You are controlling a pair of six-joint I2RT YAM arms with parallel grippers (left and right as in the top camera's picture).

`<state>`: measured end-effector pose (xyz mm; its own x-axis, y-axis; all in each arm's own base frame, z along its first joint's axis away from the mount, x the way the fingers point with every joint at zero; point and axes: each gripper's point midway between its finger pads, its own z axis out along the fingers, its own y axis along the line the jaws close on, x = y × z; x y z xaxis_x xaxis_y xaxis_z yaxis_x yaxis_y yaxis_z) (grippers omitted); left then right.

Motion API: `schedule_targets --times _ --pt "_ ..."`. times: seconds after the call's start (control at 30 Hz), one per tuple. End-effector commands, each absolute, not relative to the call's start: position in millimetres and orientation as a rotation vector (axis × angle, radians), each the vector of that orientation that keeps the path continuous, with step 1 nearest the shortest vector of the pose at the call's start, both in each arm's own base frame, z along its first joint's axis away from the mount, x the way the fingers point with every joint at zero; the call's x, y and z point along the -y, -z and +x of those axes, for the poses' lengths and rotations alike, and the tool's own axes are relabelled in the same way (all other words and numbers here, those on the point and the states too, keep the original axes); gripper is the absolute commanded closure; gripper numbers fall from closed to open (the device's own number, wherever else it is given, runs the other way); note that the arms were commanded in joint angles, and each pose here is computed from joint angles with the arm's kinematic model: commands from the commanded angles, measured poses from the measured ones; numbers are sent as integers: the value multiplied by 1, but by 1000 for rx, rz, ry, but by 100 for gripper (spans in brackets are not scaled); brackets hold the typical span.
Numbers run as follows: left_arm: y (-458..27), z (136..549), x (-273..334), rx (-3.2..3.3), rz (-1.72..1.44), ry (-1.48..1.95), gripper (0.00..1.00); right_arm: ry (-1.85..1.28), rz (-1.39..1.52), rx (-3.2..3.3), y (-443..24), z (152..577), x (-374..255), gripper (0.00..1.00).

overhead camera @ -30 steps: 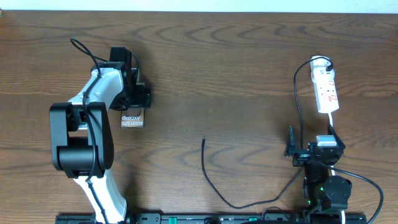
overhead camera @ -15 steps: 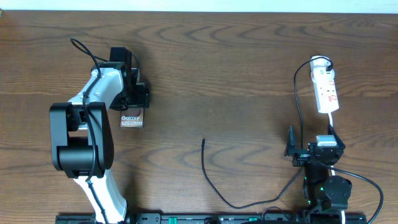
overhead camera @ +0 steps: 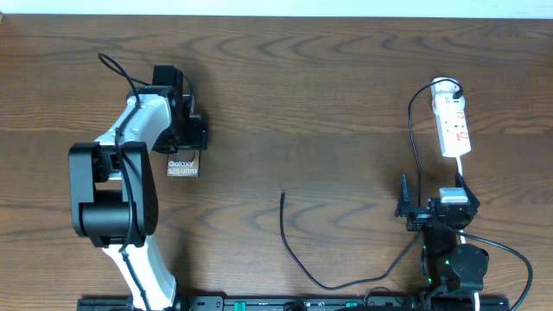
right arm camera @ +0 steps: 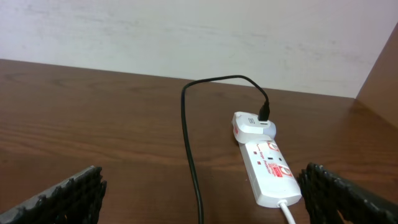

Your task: Plug charger to phone and switch on socket

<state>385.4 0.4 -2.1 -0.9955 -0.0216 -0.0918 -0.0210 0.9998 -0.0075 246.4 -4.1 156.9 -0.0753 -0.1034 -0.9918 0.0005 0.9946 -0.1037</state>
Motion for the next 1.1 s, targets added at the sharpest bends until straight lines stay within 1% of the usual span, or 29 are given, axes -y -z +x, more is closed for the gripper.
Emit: schedule_targets --times 0.0,0.23,0.3,0.73,0.97,1.07 --pt "7 378 0 -3072 -31 17 20 77 -76 -1645 -156 246 3 1" --pt "7 378 0 -3072 -31 17 21 77 -76 -1645 -156 246 3 1" --pt "7 378 0 -3072 -31 17 24 77 -76 -1645 -157 246 3 1" --pt "7 378 0 -3073 -31 17 24 77 -76 -1645 -157 246 3 1" --pt "7 378 0 -3073 -31 17 26 77 -76 -1645 -157 246 3 1" --pt "7 378 0 -3073 -31 17 29 77 -76 -1644 -157 246 3 1"
